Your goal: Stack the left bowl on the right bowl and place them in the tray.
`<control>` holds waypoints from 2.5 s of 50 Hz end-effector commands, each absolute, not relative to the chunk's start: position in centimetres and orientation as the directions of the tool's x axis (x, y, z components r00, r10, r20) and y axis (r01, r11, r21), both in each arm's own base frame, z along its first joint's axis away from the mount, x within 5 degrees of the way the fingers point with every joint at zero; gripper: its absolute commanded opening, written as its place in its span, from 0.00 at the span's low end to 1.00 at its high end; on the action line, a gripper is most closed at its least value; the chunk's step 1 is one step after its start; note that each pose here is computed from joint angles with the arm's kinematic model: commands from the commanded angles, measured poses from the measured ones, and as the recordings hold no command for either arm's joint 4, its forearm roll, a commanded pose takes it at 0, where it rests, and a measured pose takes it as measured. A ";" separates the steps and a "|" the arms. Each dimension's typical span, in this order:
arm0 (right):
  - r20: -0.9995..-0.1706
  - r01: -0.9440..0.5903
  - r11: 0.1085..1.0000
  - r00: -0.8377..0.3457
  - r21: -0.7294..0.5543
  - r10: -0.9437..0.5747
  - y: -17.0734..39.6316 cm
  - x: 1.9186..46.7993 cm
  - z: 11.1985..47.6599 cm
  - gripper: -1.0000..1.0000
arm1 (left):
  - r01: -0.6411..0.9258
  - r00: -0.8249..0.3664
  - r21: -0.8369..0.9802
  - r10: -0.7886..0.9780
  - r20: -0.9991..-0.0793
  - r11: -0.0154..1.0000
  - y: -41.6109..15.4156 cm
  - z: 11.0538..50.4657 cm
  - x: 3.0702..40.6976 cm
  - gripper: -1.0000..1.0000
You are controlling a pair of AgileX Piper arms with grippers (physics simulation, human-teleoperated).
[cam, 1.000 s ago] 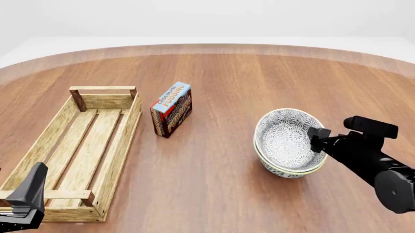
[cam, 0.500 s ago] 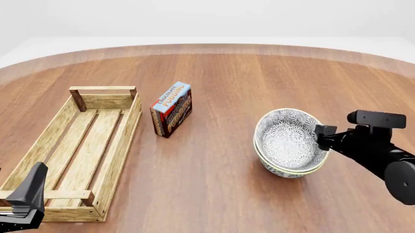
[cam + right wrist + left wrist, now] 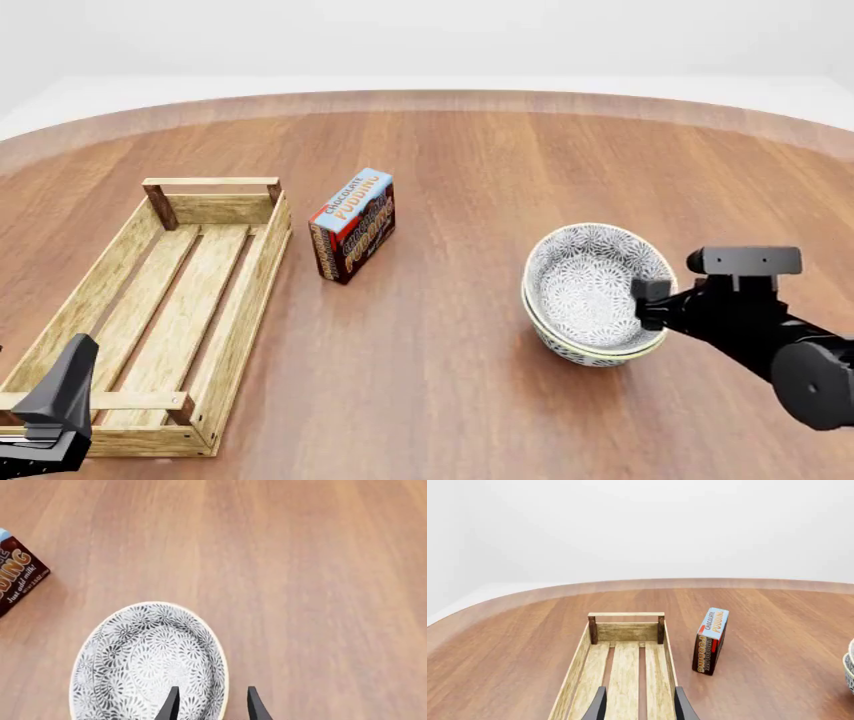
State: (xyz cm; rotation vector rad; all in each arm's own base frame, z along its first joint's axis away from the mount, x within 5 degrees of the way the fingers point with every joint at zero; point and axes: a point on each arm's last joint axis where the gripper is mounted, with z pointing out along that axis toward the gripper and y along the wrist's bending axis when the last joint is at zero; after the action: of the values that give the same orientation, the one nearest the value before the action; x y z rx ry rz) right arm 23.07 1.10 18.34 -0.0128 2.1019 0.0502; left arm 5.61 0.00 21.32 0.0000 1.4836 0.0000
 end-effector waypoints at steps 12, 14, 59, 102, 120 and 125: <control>-0.852 -0.028 0.998 -0.523 0.051 0.028 1.3 22.8 16.6 1.00 | 0.000 0.087 0.000 0.000 -0.996 1.000 0.0 21.3 5.6 1.00; -0.852 -0.027 0.998 -0.523 0.053 0.031 1.4 22.9 16.3 1.00 | 0.000 0.087 0.000 0.000 -0.996 1.000 0.0 21.3 5.6 1.00; -0.849 -0.008 0.995 -0.523 0.095 0.077 1.5 23.1 15.1 0.00 | 0.000 0.087 0.000 0.000 -0.996 1.000 0.0 21.3 5.6 1.00; -0.930 -0.021 0.994 -0.356 0.110 0.096 1.4 23.1 26.8 0.00 | 0.000 0.087 0.000 0.000 -0.996 1.000 0.0 21.3 5.6 1.00; -0.951 -0.092 0.994 -0.306 0.062 0.031 2.8 24.5 32.3 0.00 | 0.000 0.087 0.000 0.000 -0.996 1.000 0.0 21.3 5.6 1.00; -0.958 -0.135 0.990 -0.287 0.042 0.002 3.7 25.1 34.6 0.00 | 0.000 0.087 0.000 0.000 -0.996 1.000 0.0 21.3 5.6 1.00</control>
State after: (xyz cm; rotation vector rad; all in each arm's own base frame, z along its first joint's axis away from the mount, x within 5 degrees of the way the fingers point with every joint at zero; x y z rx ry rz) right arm 24.31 2.47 30.49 -0.0813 1.9077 0.0784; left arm 5.61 0.00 21.32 0.0000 1.4836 0.0000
